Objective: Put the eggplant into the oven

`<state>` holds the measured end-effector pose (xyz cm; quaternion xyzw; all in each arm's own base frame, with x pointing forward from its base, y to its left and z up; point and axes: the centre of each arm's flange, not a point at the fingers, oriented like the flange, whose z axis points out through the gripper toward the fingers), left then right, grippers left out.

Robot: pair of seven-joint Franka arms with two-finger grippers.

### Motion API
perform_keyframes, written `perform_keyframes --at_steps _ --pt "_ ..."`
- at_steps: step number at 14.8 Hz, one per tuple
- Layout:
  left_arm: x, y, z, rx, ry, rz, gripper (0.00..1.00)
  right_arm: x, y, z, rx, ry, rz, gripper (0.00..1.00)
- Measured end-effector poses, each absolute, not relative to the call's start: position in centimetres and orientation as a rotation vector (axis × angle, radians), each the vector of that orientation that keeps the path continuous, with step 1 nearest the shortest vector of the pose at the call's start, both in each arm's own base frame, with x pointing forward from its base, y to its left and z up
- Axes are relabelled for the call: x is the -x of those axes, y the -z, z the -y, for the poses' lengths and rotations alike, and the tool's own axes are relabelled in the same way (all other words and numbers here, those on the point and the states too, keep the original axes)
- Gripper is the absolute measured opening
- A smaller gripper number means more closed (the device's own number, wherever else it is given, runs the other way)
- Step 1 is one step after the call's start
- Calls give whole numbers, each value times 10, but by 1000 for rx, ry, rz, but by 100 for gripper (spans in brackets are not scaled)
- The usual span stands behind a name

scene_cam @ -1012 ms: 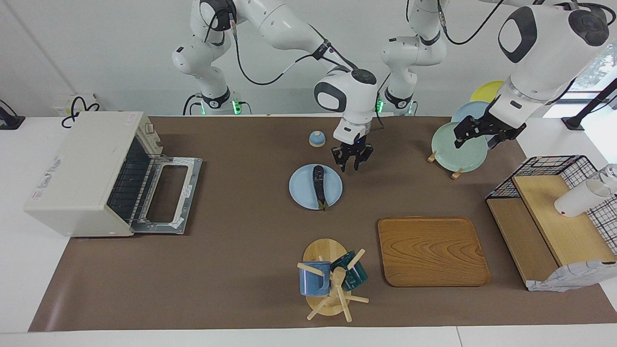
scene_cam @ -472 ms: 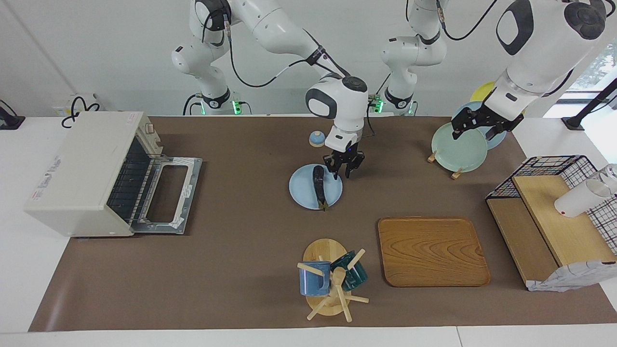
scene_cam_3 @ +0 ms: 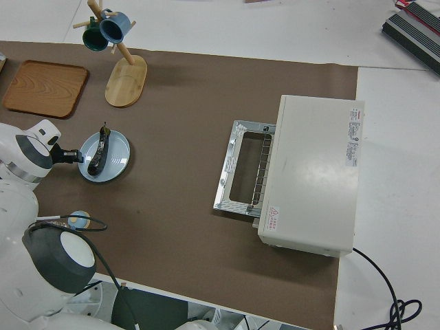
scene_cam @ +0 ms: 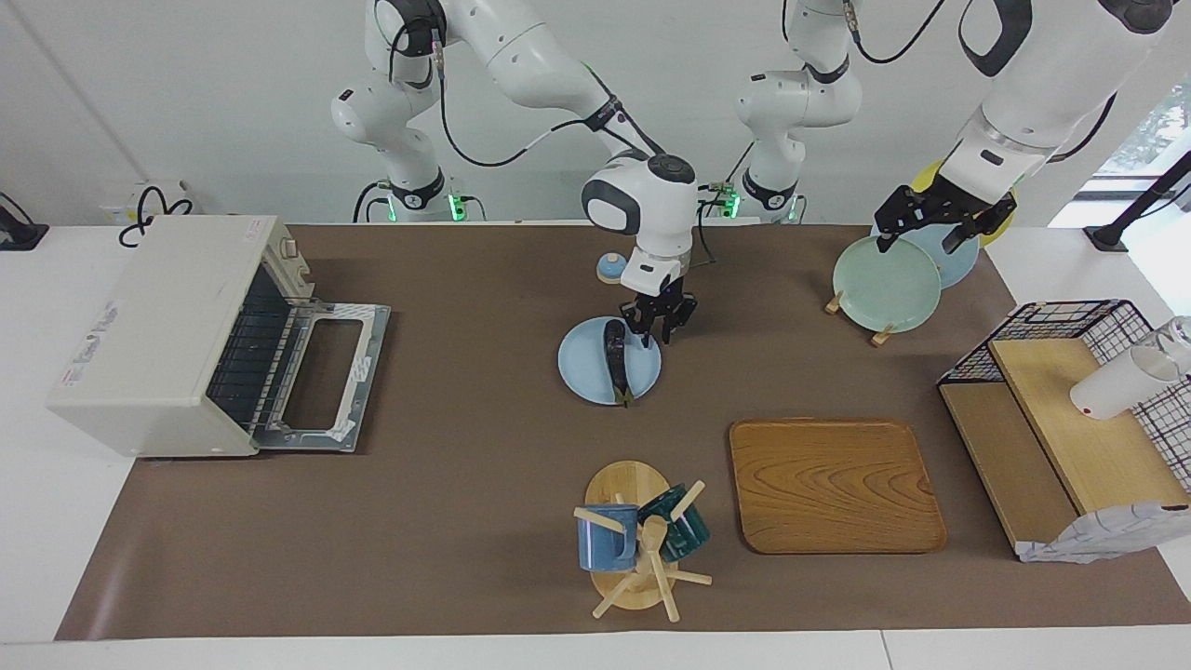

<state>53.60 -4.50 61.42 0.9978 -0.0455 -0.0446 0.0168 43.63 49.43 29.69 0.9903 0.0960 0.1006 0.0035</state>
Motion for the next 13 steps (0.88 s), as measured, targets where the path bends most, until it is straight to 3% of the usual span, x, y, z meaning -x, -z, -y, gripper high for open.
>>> perform_keyframes --at_steps 5,8,13 --pt "-540 -609 50 -3103 100 154 100 -442 -301 -491 -3127 -352 -291 33" --pt "-540 -609 53 -3103 102 161 100 -445 -300 -486 -3130 -359 -284 7" --pt "-539 -608 52 -3107 104 161 100 -442 -300 -484 -3137 -382 -341 4"
